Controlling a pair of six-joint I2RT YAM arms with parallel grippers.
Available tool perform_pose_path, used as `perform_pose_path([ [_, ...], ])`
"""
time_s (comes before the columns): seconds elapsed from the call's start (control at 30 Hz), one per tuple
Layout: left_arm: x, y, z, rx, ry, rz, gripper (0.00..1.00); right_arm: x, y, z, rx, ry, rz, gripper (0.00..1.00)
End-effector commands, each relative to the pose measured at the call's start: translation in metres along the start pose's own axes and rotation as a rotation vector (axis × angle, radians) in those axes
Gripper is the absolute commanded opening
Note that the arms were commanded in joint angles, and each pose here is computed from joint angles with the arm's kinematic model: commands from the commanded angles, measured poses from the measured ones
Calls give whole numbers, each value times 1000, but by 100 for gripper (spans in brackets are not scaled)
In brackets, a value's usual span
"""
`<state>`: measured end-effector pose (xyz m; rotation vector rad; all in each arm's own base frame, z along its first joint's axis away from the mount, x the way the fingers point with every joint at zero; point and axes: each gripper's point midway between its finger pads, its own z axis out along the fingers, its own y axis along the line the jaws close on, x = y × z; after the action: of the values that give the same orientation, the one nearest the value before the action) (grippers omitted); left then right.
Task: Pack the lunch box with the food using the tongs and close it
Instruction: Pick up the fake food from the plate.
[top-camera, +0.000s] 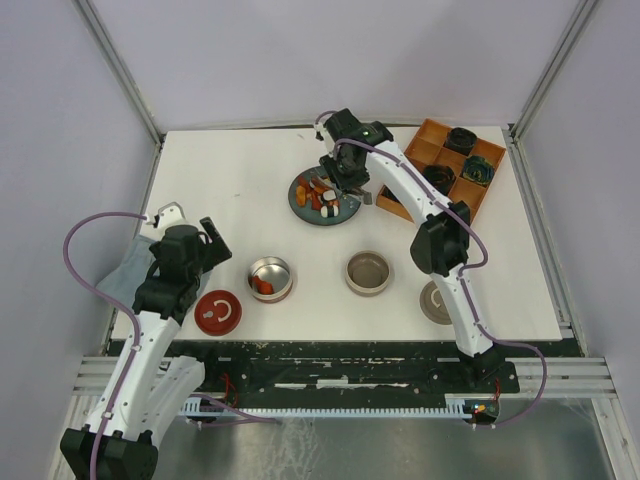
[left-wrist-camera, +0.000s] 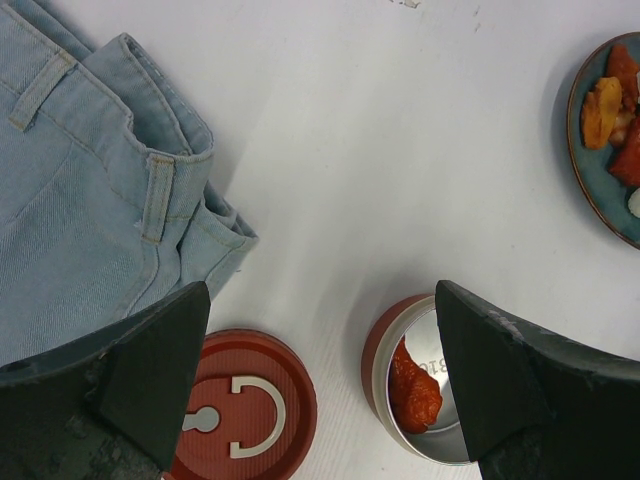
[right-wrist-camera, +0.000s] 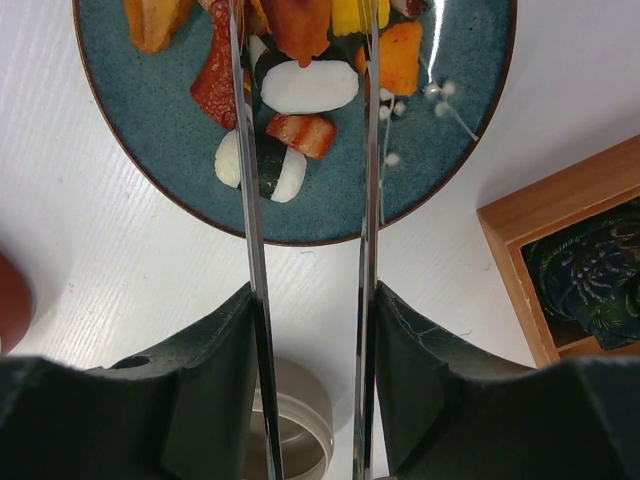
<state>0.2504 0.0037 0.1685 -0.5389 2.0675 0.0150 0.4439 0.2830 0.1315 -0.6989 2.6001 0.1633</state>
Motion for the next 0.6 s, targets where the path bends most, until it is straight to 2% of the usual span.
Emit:
perform_pose_path([
  [0.0,-13,-2,0,3,-46,-12,100,-19,-1,-20,2,-70,-20,53],
  [0.3,-12,-4,1,10,-40,-12,100,-13,9,-20,-53,-52,-6,51],
  [0.57,-12,-5,1,14,-39,-10,100,-1,10,-13,-33,8,-15,51],
])
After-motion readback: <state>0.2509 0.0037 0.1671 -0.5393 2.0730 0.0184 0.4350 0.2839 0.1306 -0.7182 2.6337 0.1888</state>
